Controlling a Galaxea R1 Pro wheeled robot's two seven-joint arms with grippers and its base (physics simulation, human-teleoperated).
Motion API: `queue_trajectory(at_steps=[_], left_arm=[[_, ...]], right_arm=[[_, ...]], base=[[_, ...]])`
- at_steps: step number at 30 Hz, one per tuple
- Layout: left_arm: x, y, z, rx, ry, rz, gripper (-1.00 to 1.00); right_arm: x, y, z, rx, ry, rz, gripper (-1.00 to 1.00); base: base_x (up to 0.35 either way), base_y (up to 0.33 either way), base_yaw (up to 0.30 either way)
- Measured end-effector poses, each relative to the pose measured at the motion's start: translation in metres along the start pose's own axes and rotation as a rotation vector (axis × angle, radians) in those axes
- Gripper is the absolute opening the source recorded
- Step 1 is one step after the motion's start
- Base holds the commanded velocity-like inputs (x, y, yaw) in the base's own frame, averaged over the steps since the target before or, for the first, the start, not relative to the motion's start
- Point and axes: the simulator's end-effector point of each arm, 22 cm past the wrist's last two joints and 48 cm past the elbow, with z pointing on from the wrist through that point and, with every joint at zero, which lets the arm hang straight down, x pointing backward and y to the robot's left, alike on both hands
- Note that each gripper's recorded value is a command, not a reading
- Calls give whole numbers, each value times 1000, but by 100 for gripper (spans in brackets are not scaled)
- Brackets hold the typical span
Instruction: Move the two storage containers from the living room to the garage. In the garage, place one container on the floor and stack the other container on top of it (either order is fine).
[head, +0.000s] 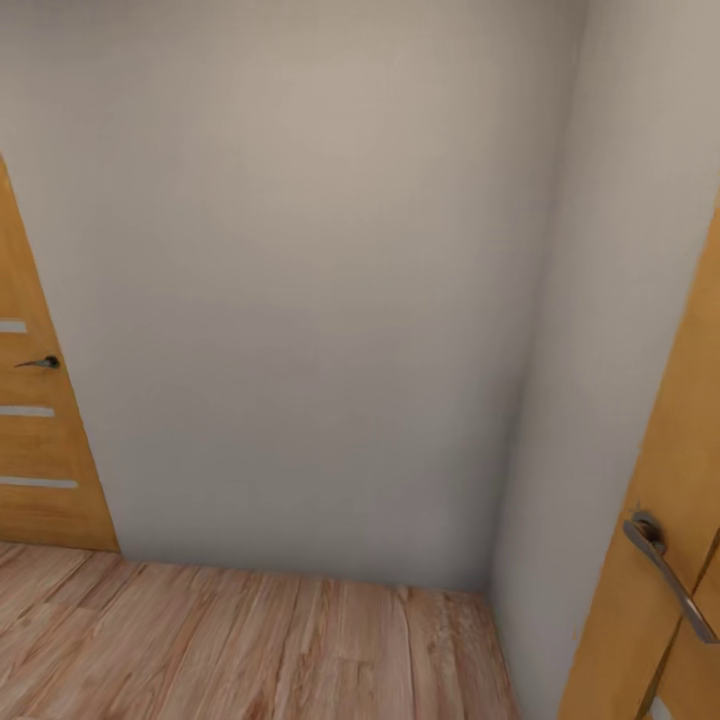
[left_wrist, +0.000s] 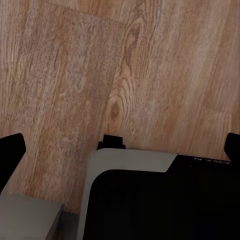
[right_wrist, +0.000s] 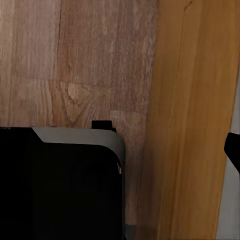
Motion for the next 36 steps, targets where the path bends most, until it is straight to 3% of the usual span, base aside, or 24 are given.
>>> queue_trajectory(at_steps=[28,36], left_arm=[[0,0,0,0,-1,-3,100],[-1,1,0,-2,-3,-6,100]], right_arm=[[0,2,0,-2,-1,0,100],[1,1,0,1,8,10,100]], base=[[321,0,256],[38,0,267]])
